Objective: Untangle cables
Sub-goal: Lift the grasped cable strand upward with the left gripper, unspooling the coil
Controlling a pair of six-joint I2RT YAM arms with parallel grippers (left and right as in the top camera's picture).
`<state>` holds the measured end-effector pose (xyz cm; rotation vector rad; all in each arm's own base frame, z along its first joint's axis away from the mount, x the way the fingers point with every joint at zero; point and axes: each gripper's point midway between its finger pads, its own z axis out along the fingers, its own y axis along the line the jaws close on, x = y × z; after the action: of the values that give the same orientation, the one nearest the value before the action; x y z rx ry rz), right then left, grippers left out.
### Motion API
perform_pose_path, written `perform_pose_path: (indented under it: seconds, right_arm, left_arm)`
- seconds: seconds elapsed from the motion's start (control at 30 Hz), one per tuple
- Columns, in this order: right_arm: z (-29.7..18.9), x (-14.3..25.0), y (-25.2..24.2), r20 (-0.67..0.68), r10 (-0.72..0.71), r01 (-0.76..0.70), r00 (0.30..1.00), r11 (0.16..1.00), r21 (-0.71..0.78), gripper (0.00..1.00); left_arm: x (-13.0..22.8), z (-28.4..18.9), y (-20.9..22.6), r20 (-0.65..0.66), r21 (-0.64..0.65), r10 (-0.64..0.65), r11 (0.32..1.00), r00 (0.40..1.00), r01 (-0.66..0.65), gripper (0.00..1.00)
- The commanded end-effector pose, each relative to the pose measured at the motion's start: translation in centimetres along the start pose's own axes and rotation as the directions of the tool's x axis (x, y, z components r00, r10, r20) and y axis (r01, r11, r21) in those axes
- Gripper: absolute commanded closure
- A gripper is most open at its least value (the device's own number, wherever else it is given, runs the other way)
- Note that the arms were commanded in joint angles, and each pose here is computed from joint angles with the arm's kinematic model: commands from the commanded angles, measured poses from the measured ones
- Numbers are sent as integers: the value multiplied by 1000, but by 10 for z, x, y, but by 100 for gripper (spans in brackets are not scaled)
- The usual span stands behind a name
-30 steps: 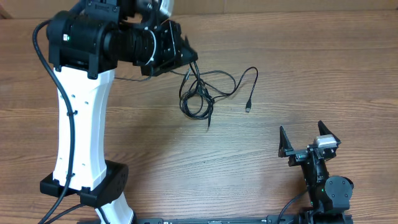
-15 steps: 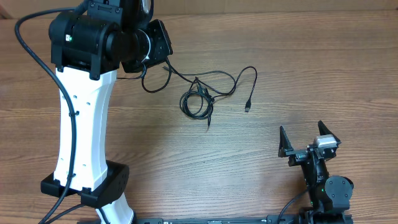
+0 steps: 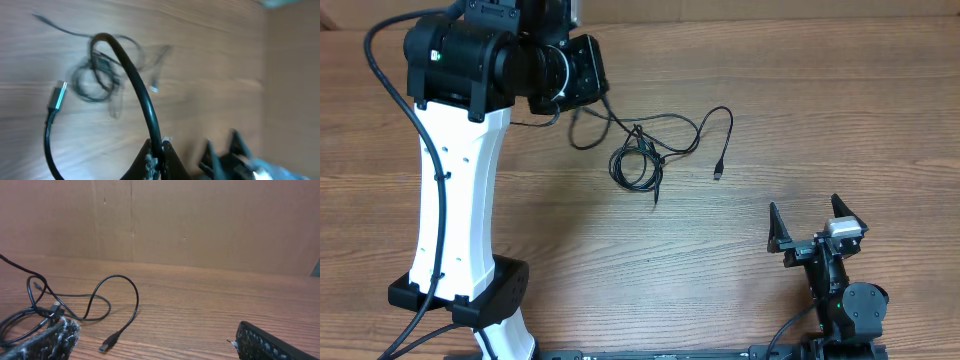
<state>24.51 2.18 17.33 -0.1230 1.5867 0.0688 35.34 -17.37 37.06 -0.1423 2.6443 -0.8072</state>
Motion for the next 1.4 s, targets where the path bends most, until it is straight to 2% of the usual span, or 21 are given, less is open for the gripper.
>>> perform_pose_path:
  seconds: [0.0,0.07,0.2,0.33,0.43,0.63,0.7,0.77,0.87,0.93,1.03,1.2,1.37]
  right_arm:
    - [0,2,-2,2,0,0,1000,1000,8,0]
    - [0,2,-2,2,0,0,1000,1000,8,0]
    - [0,2,-2,2,0,0,1000,1000,8,0]
    - [0,2,-2,2,0,0,1000,1000,8,0]
    - [0,2,-2,2,0,0,1000,1000,8,0]
    - [0,2,-2,2,0,0,1000,1000,8,0]
    - [0,2,-2,2,0,0,1000,1000,8,0]
    - [0,2,-2,2,0,0,1000,1000,8,0]
    - [0,2,-2,2,0,0,1000,1000,8,0]
    - [0,2,-2,2,0,0,1000,1000,8,0]
    - [0,2,-2,2,0,0,1000,1000,8,0]
    - [0,2,-2,2,0,0,1000,1000,8,0]
    - [0,2,-2,2,0,0,1000,1000,8,0]
  left_arm:
    - [14,-9,-43,-103,270,42,963,994,-13,96]
    - [15,-12,-51,-115,315,53,949,992,-14,96]
    - [12,-11,-45,-74,296,123,950,990,-96,96]
    - [-13,-3,12,42,-48,108,993,993,-106,96]
    - [-18,-4,28,59,-145,177,975,982,-167,96]
    - [-14,-2,27,33,-135,207,970,978,-200,96]
    - [-5,1,11,2,-44,205,978,979,-205,96]
    - [13,2,-22,-61,149,218,967,974,-207,96]
    - [18,1,-31,-82,196,200,964,976,-181,96]
    - [14,2,-28,-66,177,199,967,978,-185,96]
    - [-1,5,-2,-10,12,195,981,981,-195,96]
    - [-9,5,21,18,-127,191,974,982,-187,96]
    - [-12,15,26,-1,-145,180,973,984,-178,96]
